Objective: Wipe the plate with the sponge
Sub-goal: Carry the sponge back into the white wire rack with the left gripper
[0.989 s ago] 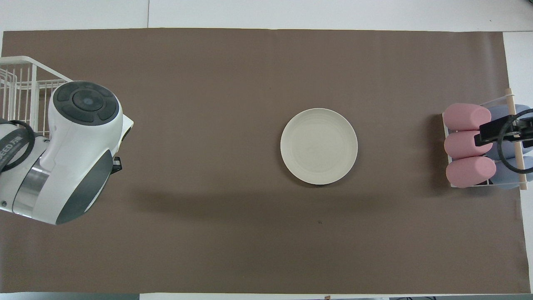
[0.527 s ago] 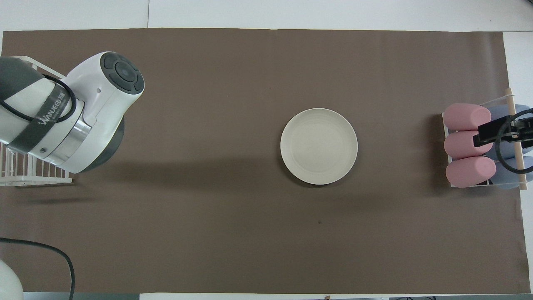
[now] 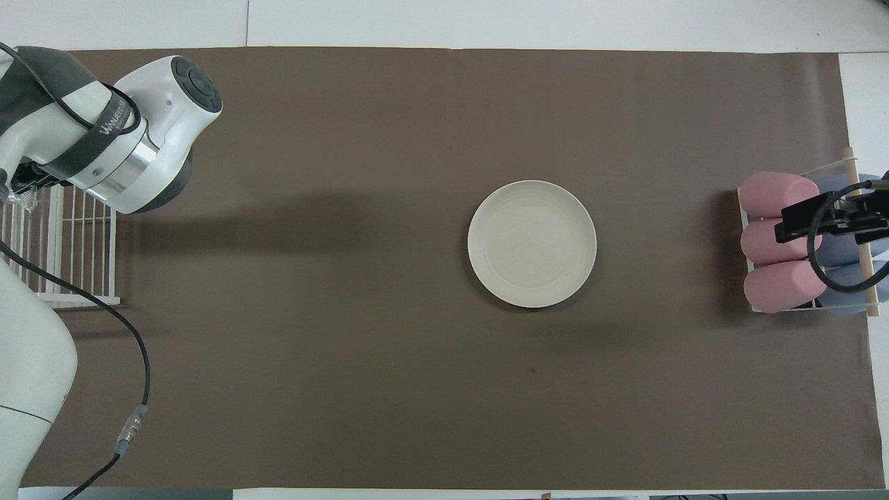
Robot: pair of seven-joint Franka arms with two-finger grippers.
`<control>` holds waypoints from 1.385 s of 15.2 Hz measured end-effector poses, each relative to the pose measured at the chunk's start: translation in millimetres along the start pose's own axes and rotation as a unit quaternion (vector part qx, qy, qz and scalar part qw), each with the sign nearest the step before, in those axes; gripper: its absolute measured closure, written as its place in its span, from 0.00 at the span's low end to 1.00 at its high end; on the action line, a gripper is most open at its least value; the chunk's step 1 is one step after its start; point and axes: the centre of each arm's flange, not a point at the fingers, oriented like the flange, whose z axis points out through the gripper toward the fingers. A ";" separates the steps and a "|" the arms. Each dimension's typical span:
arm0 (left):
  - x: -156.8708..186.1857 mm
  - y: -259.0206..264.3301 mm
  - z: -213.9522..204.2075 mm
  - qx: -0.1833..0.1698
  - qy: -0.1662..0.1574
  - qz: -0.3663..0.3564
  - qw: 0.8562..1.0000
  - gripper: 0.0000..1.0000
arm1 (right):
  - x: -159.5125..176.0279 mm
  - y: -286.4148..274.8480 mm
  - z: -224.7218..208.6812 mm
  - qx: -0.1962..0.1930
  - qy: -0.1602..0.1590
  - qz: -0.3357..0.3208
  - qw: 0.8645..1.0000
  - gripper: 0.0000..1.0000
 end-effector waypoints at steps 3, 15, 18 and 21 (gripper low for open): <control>-0.8 4.0 4.8 -0.012 -0.008 -0.008 1.000 0.93 | 0.0 -0.6 0.0 0.000 0.000 -0.001 1.000 0.00; -3.2 10.4 5.9 -0.029 -0.014 -0.008 0.999 0.44 | 0.6 -12.0 -0.4 -0.001 0.003 -0.004 1.000 0.00; -2.6 10.6 5.9 -0.031 -0.012 -0.009 0.999 0.12 | 0.6 -14.2 -0.3 -0.001 0.003 -0.004 1.000 0.00; -2.4 10.7 5.9 -0.031 -0.011 -0.009 0.999 0.00 | 0.7 -14.1 -0.4 -0.001 0.004 -0.004 1.000 0.00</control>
